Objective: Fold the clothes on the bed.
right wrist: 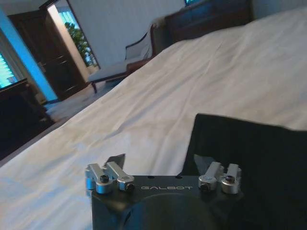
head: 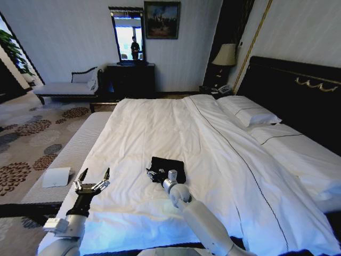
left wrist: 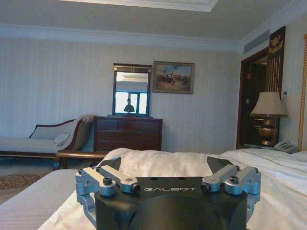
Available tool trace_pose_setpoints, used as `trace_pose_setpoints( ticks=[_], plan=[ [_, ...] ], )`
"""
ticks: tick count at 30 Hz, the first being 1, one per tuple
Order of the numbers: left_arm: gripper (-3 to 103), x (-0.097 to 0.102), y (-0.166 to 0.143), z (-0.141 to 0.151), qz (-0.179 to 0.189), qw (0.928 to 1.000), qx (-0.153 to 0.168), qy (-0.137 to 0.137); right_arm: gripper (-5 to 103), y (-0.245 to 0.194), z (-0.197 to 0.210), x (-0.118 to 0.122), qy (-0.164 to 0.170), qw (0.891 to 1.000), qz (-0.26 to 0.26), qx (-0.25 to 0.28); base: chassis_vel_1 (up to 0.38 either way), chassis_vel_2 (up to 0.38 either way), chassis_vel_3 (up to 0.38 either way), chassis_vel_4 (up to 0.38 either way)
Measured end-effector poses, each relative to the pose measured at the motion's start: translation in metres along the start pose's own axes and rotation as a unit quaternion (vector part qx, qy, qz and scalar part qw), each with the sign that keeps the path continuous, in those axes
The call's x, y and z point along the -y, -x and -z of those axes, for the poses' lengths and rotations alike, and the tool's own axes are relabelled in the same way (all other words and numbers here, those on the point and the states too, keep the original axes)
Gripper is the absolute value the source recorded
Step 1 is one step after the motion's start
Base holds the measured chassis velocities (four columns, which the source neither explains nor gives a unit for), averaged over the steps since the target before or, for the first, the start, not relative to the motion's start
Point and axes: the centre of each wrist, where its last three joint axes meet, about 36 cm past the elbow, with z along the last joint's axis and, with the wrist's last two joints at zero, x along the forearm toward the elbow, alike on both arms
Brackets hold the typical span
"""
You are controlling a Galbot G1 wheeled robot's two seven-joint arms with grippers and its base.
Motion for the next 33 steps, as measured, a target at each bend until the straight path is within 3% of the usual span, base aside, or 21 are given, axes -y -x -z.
trace_pose_setpoints(
  ticks=[4,7,8,11,12,14,15,19,23,33],
  plan=[
    [100,0.000,0.000,0.000,0.000,1.0000,0.000,0.000,94,-0.010,0.002,0.013,-0.012,0.999,-0.031,0.043,0.000,0.000,0.000,0.000],
    [100,0.000,0.000,0.000,0.000,1.0000,0.000,0.000,99,-0.028,0.013,0.045,-0.065,0.988,-0.090,0.104,0.000,0.000,0.000,0.000],
    [100,0.000,0.000,0.000,0.000,1.0000,0.000,0.000,99,-0.028,0.013,0.045,-0.065,0.988,-0.090,0.104,0.000,0.000,0.000,0.000],
    [100,0.000,0.000,0.000,0.000,1.0000,0.000,0.000,100,-0.065,0.032,0.099,-0.154,0.962,-0.161,0.156,0.000,0.000,0.000,0.000],
    [100,0.000,0.000,0.000,0.000,1.0000,0.000,0.000,100,-0.065,0.032,0.099,-0.154,0.962,-0.161,0.156,0.000,0.000,0.000,0.000],
    [100,0.000,0.000,0.000,0.000,1.0000,0.000,0.000,100,-0.101,0.050,0.133,-0.192,0.944,-0.200,0.181,0.000,0.000,0.000,0.000],
    [100,0.000,0.000,0.000,0.000,1.0000,0.000,0.000,100,-0.101,0.050,0.133,-0.192,0.944,-0.200,0.181,0.000,0.000,0.000,0.000],
    [100,0.000,0.000,0.000,0.000,1.0000,0.000,0.000,100,-0.173,0.066,0.177,-0.235,0.912,-0.263,0.210,0.000,0.000,0.000,0.000],
    [100,0.000,0.000,0.000,0.000,1.0000,0.000,0.000,100,-0.214,0.053,0.184,-0.243,0.902,-0.287,0.212,0.000,0.000,0.000,0.000],
    [100,0.000,0.000,0.000,0.000,1.0000,0.000,0.000,100,-0.274,0.008,0.158,-0.210,0.908,-0.309,0.191,0.000,0.000,0.000,0.000]
  ],
)
